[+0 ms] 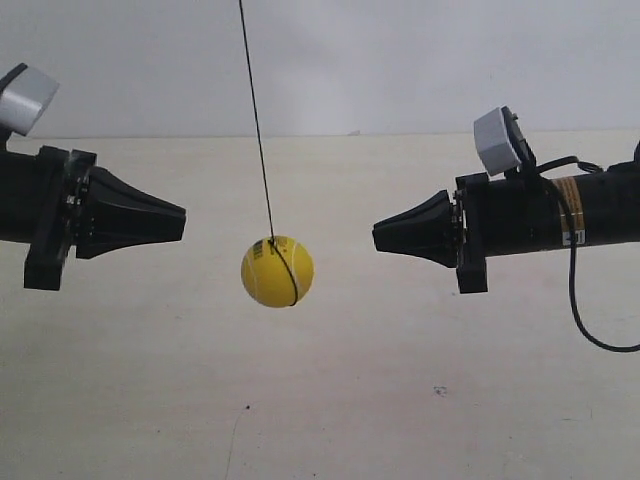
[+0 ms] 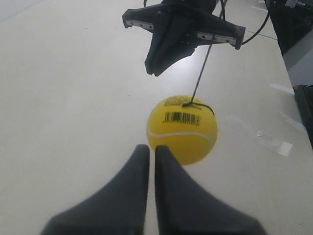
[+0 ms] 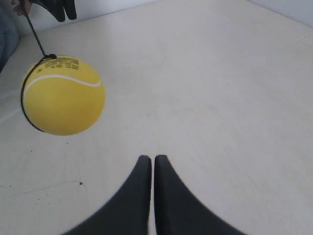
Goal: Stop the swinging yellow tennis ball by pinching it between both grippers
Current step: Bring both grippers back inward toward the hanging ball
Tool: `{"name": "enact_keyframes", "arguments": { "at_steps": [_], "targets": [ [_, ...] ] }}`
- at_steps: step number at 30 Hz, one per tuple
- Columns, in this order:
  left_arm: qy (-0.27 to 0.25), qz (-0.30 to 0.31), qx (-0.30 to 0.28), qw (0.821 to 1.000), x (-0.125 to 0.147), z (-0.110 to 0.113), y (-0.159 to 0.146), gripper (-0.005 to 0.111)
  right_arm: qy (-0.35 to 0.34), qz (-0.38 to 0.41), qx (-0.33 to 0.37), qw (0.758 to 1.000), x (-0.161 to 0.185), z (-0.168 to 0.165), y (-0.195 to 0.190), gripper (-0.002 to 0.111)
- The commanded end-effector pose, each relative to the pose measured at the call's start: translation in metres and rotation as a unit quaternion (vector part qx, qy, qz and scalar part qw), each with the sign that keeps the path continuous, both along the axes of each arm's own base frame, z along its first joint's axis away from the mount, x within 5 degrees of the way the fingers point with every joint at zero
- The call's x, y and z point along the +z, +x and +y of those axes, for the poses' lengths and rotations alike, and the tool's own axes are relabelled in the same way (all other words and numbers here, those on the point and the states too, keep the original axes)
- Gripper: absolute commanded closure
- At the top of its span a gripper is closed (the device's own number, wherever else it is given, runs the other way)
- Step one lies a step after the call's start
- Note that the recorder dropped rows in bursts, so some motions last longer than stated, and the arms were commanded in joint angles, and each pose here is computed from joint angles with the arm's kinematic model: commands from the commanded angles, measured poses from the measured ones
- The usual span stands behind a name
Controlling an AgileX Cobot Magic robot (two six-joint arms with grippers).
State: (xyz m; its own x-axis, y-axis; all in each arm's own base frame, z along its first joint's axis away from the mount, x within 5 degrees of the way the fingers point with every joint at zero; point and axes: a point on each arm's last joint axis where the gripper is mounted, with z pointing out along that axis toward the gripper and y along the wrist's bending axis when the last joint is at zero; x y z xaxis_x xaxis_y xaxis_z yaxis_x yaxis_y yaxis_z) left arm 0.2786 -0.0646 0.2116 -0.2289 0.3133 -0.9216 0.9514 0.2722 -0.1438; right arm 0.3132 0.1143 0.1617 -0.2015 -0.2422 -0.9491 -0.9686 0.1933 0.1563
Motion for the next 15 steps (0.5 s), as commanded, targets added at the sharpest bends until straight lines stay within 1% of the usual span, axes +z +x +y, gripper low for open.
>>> {"name": "enact_keyframes", "arguments": {
  "at_steps": [1, 4, 11, 15],
  "targets": [
    [-0.004, 0.011, -0.011, 1.000, -0.009, -0.004, 0.003, 0.102, 0.012, -0.008, -0.002, 1.000, 0.004, 0.000, 0.001, 0.108],
    [-0.003, 0.013, -0.029, 1.000, -0.013, -0.012, 0.002, 0.102, 0.015, -0.012, -0.004, 1.000, 0.005, 0.001, 0.002, 0.108],
    [-0.003, 0.012, -0.033, 0.999, -0.013, -0.014, 0.002, 0.102, 0.017, -0.013, -0.005, 1.000, 0.005, 0.002, 0.002, 0.108],
    [-0.002, 0.009, -0.042, 0.999, -0.013, -0.019, 0.001, 0.102, 0.019, -0.024, 0.013, 0.999, 0.006, 0.015, -0.002, 0.108]
  ]
}}
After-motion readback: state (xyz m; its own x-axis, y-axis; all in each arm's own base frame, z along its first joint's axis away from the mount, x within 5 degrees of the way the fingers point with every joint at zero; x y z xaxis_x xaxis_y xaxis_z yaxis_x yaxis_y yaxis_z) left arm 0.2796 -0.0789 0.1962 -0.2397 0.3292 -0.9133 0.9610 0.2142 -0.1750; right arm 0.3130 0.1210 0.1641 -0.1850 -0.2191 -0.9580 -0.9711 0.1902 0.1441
